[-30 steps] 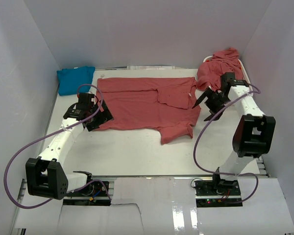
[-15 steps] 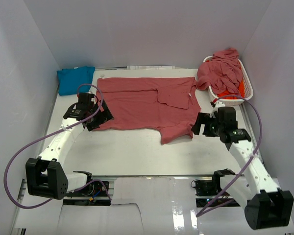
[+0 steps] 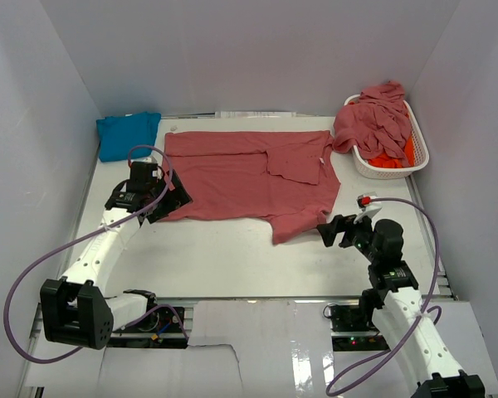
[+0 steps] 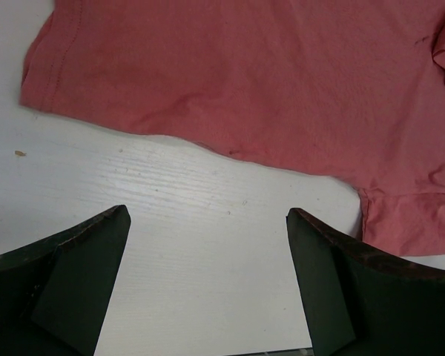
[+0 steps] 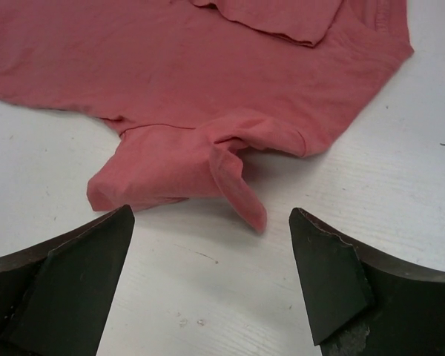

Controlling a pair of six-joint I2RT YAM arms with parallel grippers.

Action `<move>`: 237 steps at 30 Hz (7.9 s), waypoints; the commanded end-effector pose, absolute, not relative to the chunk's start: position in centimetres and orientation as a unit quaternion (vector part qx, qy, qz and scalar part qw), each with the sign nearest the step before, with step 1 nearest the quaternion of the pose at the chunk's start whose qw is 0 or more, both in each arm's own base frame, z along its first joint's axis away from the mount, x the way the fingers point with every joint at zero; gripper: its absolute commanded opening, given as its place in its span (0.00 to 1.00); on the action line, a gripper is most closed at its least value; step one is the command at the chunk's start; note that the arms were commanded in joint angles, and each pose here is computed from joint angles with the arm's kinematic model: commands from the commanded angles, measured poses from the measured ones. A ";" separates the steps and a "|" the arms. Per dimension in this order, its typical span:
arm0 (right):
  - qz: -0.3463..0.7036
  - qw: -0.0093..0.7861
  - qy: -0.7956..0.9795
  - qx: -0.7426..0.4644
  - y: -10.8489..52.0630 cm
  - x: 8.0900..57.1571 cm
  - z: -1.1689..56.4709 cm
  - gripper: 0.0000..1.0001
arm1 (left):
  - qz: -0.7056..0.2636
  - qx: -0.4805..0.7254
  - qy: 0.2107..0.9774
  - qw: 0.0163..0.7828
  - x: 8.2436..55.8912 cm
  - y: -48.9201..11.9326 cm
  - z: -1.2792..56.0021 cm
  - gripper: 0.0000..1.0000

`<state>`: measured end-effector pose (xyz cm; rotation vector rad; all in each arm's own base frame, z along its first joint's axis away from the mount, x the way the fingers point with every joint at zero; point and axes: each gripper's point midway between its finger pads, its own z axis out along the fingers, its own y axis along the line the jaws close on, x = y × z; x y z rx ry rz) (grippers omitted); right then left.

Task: Fold and stack the t-shirts
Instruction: Grap the side of the flattened tshirt closest away from the robot with both arms

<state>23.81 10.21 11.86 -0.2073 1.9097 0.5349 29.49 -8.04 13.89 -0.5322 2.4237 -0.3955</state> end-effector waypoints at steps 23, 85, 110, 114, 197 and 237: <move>0.199 0.428 0.868 -0.151 11.2 25.8 10.1 0.73 | -0.174 -0.167 0.900 0.362 30.1 -8.5 16.0 0.98; 0.329 0.058 0.942 0.041 16.6 20.9 9.5 0.08 | -0.152 -0.178 0.894 0.382 28.6 -7.2 18.0 0.98; 0.174 0.102 0.979 0.038 11.3 18.1 10.6 0.87 | -0.145 -0.172 0.900 0.374 27.7 -7.0 17.8 0.98; 0.173 0.095 0.979 0.050 11.8 16.2 10.4 0.75 | -0.120 -0.185 0.906 0.362 27.3 -6.1 16.7 0.98; 0.170 0.129 0.976 0.034 15.9 16.2 7.2 0.08 | -0.034 -0.390 0.892 0.225 28.8 -1.2 7.1 0.98; 0.174 0.124 0.976 0.046 15.7 15.5 7.2 0.08 | -0.051 -0.478 0.860 0.171 30.9 0.8 2.4 0.68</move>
